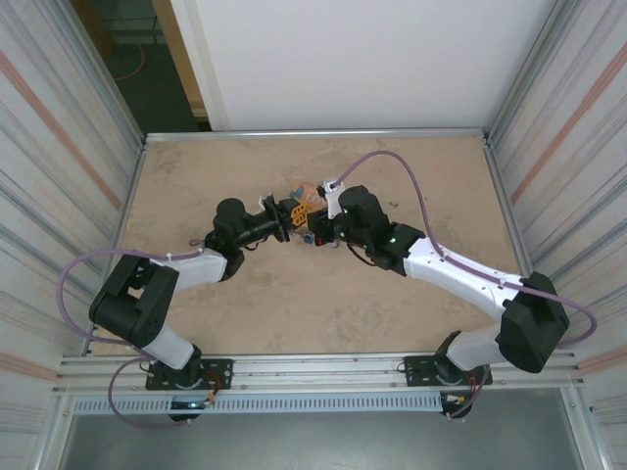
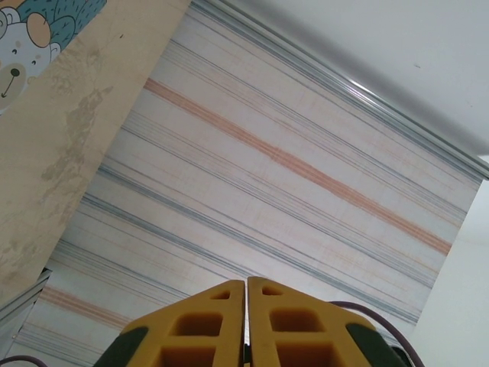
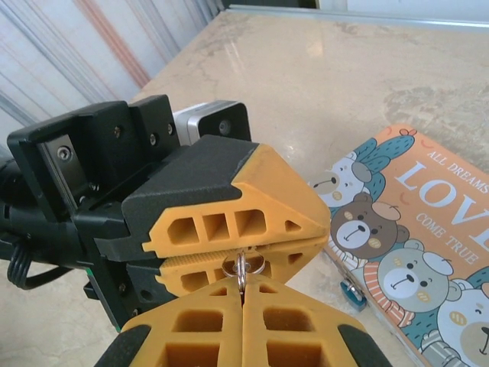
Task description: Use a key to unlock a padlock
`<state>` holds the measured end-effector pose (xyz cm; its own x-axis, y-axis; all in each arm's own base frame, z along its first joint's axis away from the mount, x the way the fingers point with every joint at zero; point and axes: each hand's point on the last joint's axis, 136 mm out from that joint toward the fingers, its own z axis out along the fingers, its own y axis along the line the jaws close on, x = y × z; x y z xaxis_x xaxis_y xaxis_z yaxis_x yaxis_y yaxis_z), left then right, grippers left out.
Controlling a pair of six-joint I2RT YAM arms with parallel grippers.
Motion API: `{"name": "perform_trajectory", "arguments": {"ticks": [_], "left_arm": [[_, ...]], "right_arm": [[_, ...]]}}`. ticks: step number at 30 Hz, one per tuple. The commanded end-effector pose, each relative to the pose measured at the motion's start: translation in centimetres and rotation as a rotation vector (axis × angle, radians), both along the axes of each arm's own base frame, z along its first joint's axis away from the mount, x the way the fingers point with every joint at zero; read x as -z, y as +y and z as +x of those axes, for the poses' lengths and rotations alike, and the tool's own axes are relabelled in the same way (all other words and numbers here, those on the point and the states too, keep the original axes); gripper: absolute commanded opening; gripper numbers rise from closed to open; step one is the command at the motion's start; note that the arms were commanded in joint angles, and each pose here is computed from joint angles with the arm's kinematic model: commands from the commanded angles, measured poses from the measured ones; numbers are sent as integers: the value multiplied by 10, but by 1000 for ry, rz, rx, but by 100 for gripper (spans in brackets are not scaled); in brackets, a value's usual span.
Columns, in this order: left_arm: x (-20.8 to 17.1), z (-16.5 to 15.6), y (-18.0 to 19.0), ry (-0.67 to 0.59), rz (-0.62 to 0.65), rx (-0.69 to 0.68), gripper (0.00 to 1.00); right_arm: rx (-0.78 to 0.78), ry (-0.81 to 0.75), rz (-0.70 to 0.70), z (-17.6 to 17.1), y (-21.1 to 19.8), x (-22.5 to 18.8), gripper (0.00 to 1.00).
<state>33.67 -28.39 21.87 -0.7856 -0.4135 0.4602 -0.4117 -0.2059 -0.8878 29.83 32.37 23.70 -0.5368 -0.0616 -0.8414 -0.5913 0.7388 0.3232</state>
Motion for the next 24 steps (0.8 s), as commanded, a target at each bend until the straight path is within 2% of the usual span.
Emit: {"name": "perform_trajectory", "arguments": {"ticks": [1,7,10,16,20,24], "left_arm": [[-1,0,-1,-21,11,1,10],[2,0,-1,-24,23,-1,7],[-2,2,0,-77,46,-4,2],[-30,11,15,-347,176,-5,0],[-50,11,30,-539,317,-11,0],[-75,2,34,-770,459,12,0]], "right_arm": [[20,-25,25,-2,-5,-12,0],[36,-36,40,-3,-9,-16,0],[40,-33,60,-3,-12,-17,0],[48,-19,138,-4,-27,-26,30],[39,-15,198,-7,-40,-36,37],[-23,27,332,-8,-45,-50,41]]}}
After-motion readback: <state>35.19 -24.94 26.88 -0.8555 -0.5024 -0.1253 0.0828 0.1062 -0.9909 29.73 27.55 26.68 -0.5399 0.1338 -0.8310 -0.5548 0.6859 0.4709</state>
